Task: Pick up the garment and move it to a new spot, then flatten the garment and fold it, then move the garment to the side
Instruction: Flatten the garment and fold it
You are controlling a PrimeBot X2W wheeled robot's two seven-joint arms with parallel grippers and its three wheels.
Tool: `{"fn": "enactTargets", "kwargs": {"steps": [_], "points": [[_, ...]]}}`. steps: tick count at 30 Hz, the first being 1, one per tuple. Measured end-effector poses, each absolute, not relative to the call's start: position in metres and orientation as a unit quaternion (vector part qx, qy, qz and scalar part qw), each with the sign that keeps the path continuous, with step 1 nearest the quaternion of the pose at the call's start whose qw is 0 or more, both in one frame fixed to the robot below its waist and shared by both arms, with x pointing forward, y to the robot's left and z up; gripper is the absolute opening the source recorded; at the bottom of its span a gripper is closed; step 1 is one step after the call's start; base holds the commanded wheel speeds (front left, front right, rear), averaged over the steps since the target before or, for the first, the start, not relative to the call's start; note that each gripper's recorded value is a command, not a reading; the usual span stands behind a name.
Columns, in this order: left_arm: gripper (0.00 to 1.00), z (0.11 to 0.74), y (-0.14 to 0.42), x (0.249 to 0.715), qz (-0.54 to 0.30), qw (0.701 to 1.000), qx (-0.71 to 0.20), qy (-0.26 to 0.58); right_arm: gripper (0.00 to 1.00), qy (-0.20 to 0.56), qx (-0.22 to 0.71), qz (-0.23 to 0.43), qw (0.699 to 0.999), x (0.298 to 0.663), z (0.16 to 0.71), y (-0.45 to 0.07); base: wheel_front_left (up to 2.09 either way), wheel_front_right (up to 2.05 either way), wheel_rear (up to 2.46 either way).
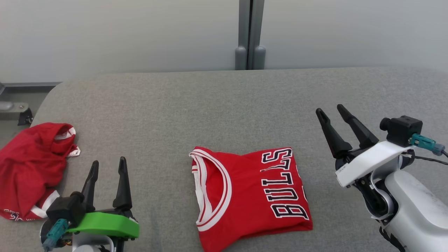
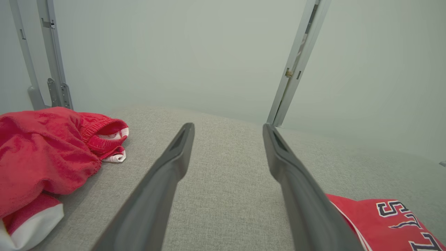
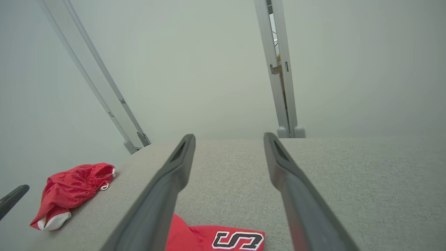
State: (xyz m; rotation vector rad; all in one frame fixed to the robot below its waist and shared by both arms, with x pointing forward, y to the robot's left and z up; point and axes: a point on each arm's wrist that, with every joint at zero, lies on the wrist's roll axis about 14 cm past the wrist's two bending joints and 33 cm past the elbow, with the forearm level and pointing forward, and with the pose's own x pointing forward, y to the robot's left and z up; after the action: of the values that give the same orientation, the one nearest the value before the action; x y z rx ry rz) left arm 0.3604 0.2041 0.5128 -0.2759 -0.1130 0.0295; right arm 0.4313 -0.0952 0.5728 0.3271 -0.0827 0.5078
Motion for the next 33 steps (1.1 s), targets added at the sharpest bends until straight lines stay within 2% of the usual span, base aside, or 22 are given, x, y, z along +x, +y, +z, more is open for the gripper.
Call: {"fn": "enactTargets", "kwargs": {"steps": [5, 16, 33], "points": [[1.00, 0.519, 0.201, 0.369, 0.007, 0.989, -0.133, -0.065, 1.00, -0.070, 0.128, 0.200, 0.969, 0.430, 0.574, -0.131, 0.00, 0.00, 0.00], [1.00, 0.520, 0.185, 0.382, -0.019, 0.991, -0.120, -0.062, 1.00, -0.067, 0.094, 0.115, 0.987, 0.410, 0.545, -0.173, 0.00, 0.00, 0.00], [1.00, 0.520, 0.187, 0.375, -0.016, 0.993, -0.094, -0.064, 1.00, -0.033, 0.085, 0.111, 0.990, 0.402, 0.519, -0.166, 0.00, 0.00, 0.00]]}}
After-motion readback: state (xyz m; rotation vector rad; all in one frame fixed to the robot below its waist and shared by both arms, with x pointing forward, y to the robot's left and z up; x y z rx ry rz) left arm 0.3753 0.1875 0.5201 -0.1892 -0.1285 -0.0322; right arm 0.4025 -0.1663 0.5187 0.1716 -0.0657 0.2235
